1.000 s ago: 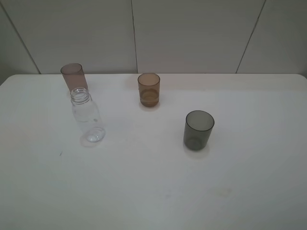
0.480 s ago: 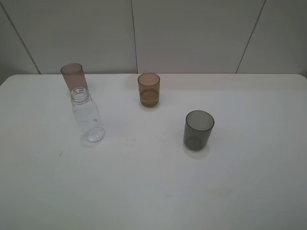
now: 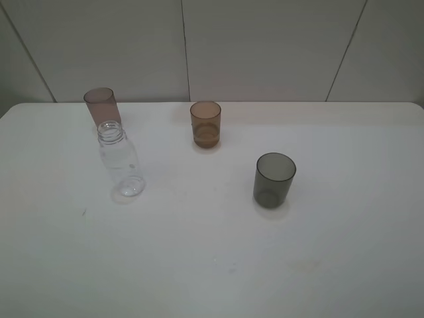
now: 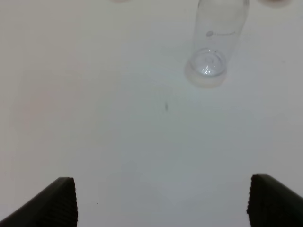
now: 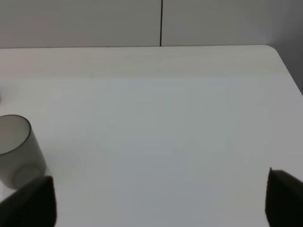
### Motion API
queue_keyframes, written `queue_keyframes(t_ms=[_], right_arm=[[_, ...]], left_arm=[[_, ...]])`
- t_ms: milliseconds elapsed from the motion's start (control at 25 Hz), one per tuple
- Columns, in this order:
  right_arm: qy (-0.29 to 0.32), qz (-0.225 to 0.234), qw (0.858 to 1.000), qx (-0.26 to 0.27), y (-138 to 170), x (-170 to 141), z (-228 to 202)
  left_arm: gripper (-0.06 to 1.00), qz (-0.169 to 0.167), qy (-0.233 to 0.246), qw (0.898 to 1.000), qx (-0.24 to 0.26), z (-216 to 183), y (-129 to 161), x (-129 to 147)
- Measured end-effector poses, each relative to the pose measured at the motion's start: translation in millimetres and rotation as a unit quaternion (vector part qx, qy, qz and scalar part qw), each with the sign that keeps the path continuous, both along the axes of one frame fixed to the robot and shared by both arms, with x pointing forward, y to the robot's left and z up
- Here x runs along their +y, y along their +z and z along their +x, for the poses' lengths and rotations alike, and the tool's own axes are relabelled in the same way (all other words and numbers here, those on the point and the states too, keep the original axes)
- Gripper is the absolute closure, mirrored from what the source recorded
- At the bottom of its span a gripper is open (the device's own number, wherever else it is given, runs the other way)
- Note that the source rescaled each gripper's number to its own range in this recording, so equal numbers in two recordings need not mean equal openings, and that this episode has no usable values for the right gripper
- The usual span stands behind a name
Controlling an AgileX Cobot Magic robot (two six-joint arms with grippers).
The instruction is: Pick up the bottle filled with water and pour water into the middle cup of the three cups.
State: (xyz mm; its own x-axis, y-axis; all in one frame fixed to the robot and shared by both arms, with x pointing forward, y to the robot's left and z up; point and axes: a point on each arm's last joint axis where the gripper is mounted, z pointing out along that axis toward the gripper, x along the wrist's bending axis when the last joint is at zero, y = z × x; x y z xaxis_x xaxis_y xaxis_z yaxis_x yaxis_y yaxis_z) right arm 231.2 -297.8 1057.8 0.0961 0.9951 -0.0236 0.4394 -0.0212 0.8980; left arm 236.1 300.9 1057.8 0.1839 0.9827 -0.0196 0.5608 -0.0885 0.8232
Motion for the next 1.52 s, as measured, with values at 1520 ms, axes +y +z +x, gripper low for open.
queue_keyframes(t_ms=[1520], right_arm=[[0.0, 0.0, 1.0, 0.0, 0.0, 0.0, 0.0]], left_arm=[[0.22, 0.013, 0.064, 0.995, -0.072, -4.2, -3.8, -3.3]])
